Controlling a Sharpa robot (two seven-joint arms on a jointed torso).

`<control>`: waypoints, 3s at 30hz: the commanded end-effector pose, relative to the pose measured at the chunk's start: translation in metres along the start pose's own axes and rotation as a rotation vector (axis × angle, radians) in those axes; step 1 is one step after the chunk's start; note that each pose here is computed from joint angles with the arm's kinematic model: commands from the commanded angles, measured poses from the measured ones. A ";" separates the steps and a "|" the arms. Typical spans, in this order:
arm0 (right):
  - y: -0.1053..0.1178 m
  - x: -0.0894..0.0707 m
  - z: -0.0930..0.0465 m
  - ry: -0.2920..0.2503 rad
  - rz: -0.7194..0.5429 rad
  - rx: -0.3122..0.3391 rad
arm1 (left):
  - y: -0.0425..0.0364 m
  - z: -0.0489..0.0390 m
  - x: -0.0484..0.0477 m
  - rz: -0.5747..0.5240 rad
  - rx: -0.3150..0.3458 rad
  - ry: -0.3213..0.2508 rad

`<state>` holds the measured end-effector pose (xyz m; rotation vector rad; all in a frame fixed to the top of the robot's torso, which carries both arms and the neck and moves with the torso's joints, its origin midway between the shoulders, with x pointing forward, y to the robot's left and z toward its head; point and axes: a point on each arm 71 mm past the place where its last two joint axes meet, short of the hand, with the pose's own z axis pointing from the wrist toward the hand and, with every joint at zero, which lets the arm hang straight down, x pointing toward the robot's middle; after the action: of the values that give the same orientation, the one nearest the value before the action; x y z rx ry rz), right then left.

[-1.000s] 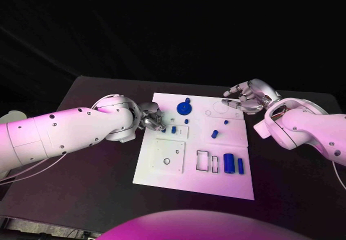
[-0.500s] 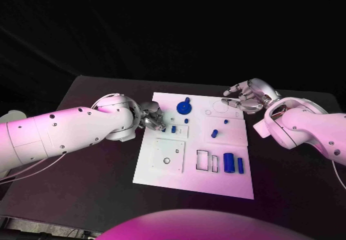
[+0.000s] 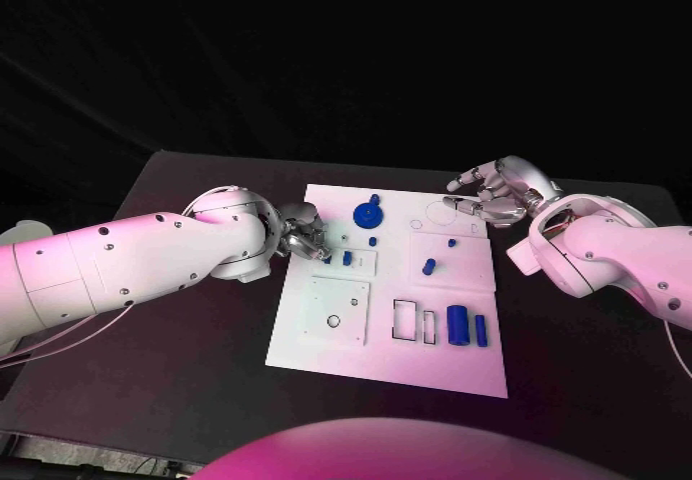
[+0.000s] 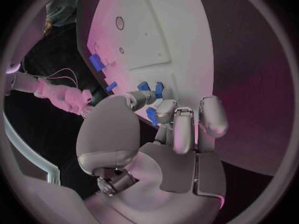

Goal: Assemble the parts on the task board

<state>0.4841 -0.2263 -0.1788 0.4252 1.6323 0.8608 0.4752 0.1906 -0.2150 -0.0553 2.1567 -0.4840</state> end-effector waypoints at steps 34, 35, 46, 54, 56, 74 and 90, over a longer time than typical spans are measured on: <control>-0.001 0.000 0.000 0.004 0.005 -0.006 | 0.0019 0.0021 0.0045 -0.021 -0.019 0.040; -0.001 0.000 0.000 0.004 0.005 -0.006 | 0.0019 0.0021 0.0045 -0.021 -0.019 0.041; -0.001 0.000 0.000 0.004 0.005 -0.006 | 0.0026 0.0023 0.0046 -0.023 -0.024 0.043; -0.001 0.000 0.000 0.003 0.005 -0.006 | 0.0034 0.0024 0.0044 -0.029 -0.027 0.043; -0.001 0.000 0.000 0.003 0.005 -0.006 | 0.0036 0.0025 0.0042 -0.031 -0.028 0.042; -0.002 -0.001 0.000 0.001 0.004 -0.004 | 0.0057 0.0003 -0.0019 -0.071 -0.022 -0.006; -0.003 -0.001 0.000 -0.001 0.004 -0.001 | 0.0058 -0.0047 -0.0163 -0.132 -0.009 -0.048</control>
<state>0.4853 -0.2292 -0.1800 0.4349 1.6301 0.8589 0.4818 0.2022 -0.2037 -0.1966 2.1252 -0.5163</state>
